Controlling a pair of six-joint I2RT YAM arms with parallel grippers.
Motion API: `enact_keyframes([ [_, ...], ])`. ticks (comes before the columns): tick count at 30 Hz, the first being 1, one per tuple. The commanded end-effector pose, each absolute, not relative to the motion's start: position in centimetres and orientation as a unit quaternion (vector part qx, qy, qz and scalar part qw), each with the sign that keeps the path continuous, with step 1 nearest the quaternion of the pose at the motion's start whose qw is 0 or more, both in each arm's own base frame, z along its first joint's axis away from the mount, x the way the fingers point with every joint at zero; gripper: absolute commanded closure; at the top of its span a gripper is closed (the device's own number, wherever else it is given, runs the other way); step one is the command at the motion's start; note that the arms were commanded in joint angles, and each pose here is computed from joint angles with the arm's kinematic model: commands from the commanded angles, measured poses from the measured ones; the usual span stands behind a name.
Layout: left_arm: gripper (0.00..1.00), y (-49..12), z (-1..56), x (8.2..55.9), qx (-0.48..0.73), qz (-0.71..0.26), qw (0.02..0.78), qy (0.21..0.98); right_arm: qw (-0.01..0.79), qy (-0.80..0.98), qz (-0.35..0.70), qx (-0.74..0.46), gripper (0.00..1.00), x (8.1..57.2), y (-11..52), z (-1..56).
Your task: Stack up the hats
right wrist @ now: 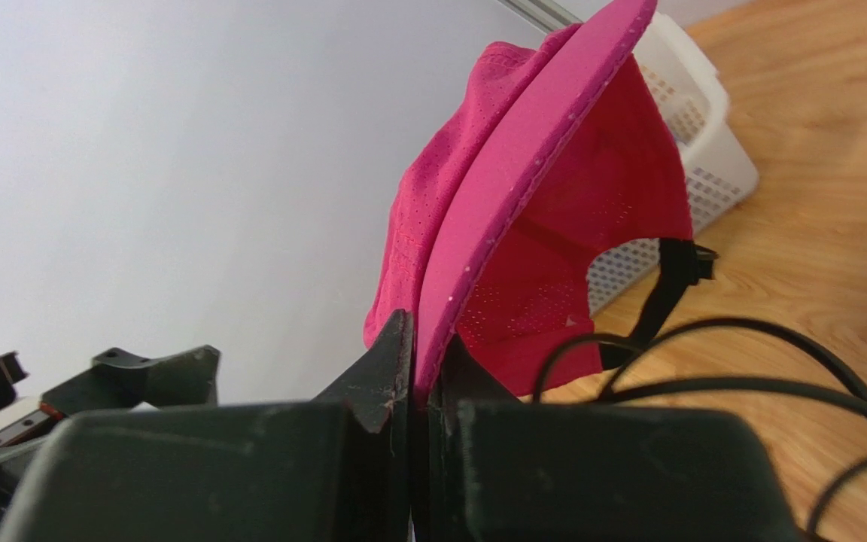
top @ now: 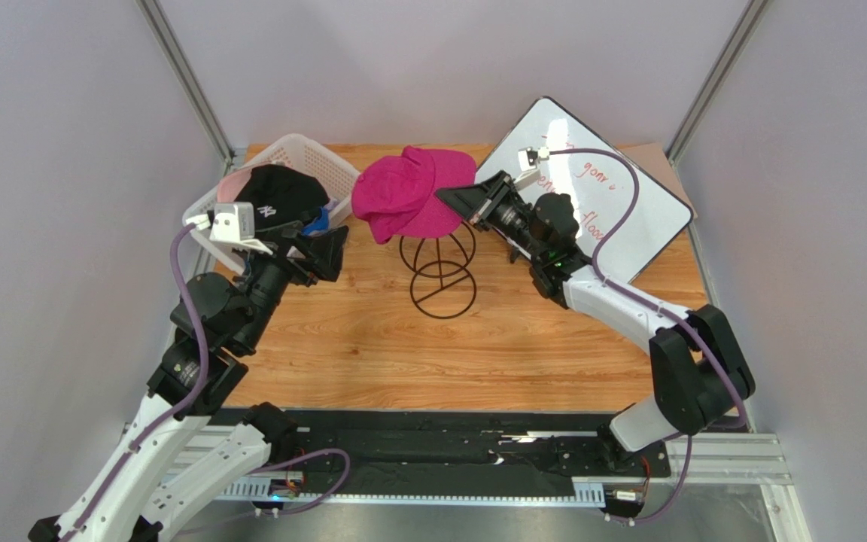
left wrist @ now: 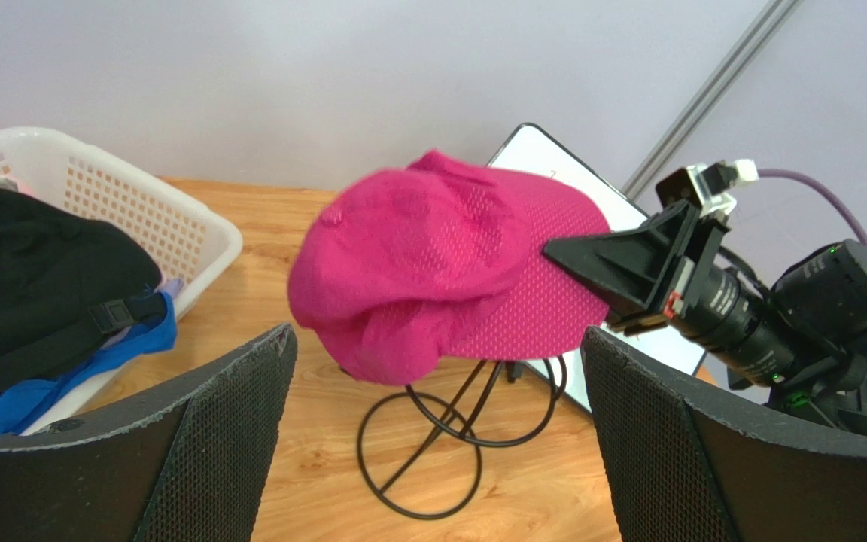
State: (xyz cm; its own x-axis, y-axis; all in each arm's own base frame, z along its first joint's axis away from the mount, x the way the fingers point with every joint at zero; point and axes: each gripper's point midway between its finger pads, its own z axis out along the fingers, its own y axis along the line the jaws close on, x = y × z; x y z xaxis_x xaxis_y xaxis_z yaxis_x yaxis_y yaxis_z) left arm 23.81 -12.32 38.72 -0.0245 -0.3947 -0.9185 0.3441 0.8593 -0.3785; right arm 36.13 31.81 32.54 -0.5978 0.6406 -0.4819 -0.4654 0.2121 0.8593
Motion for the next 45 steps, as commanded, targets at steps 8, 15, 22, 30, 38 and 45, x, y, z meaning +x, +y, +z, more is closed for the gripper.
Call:
enact_keyframes([
  [8, 0.0, -12.0, 38.7, 24.2, -0.013, -0.243, 0.706, 0.666, 0.467, 0.633, 0.615, 0.048, 1.0, 32.0, 28.3, 33.9],
  [15, 0.0, -12.2, 38.6, 24.3, -0.009, -0.242, 0.703, 0.668, 0.485, 0.675, 0.55, 0.083, 1.0, 31.5, 25.0, 30.3],
  [22, 0.0, -13.9, 37.4, 25.7, 0.013, -0.242, 0.686, 0.686, 0.46, 0.706, 0.529, 0.101, 1.0, 32.0, 23.2, 25.8],
  [30, 0.0, -17.3, 35.9, 27.9, 0.036, -0.273, 0.662, 0.698, 0.448, 0.716, 0.52, 0.127, 1.0, 31.3, 21.5, 23.2],
  [38, 0.0, -19.7, 33.8, 30.3, 0.045, -0.285, 0.644, 0.709, 0.432, 0.739, 0.5, 0.129, 1.0, 30.0, 21.0, 20.4],
  [45, 0.0, -22.4, 32.7, 31.4, 0.059, -0.324, 0.623, 0.71, 0.414, 0.754, 0.493, 0.128, 1.0, 29.4, 21.0, 18.4],
])
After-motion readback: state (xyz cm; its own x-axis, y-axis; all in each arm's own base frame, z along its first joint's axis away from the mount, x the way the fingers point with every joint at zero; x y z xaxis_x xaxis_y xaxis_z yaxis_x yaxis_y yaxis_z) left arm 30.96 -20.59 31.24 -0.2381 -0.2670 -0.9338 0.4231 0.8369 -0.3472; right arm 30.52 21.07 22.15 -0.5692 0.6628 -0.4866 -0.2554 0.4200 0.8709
